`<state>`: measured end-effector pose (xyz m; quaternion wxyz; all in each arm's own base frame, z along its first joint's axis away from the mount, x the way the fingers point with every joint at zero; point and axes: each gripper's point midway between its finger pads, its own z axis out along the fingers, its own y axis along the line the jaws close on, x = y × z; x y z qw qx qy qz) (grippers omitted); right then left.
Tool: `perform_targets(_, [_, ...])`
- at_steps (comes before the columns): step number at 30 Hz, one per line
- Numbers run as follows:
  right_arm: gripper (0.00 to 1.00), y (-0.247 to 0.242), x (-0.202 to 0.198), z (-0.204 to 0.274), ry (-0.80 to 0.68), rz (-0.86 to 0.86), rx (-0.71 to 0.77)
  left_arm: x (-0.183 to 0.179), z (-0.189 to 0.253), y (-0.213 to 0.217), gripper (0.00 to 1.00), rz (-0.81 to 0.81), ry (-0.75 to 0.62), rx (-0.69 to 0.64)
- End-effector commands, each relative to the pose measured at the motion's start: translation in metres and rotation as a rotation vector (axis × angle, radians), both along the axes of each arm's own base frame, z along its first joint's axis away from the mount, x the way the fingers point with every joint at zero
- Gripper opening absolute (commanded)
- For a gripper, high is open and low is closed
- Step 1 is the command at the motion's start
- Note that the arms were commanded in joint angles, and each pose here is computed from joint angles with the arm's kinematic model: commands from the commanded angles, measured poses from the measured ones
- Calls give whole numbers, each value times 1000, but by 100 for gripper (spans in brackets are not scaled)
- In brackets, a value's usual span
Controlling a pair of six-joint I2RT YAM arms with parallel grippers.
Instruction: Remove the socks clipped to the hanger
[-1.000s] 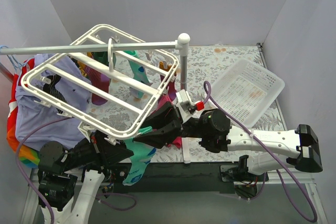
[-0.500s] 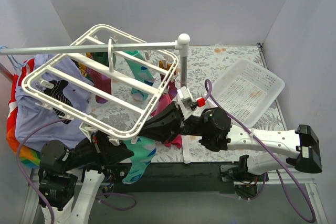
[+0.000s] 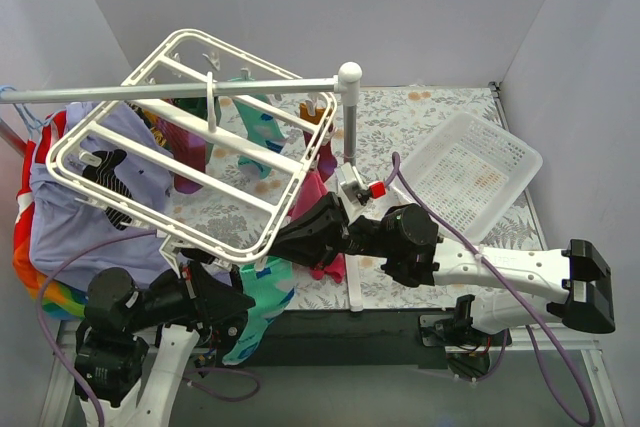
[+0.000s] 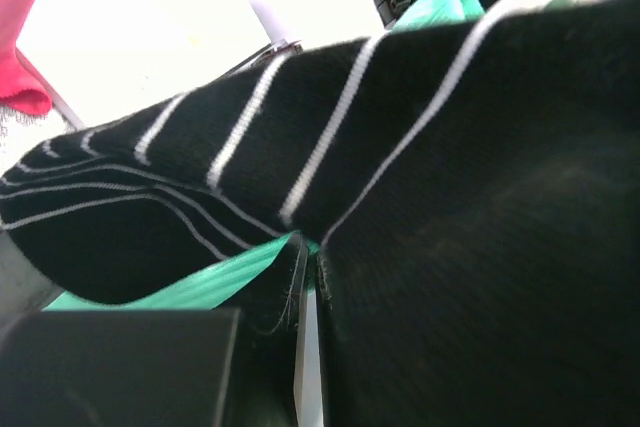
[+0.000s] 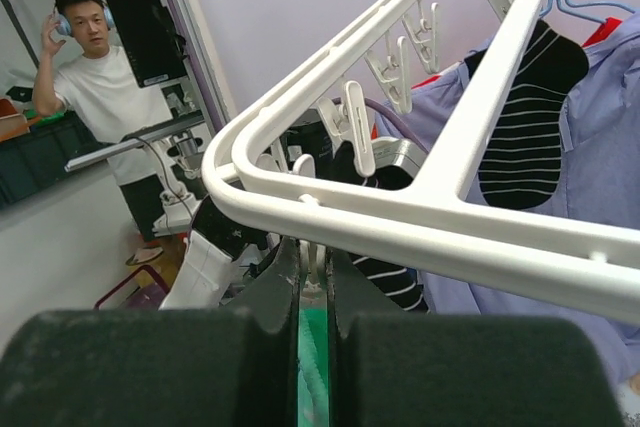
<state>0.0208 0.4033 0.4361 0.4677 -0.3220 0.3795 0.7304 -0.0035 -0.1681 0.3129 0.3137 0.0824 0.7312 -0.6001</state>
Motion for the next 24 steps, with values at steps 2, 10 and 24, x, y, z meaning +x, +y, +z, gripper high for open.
perform_targets(2, [1,-9,2,6,15,-7,12,-17,-8,2,0,-11,35,18])
perform_targets(10, [6,-5,3,-7,34,0,-38,-31,7,1,0,-45,-9,-32])
perform_targets(24, [80,-21,-26,-61,37,151,-200,-22,16,0,0,-45,-38,-40])
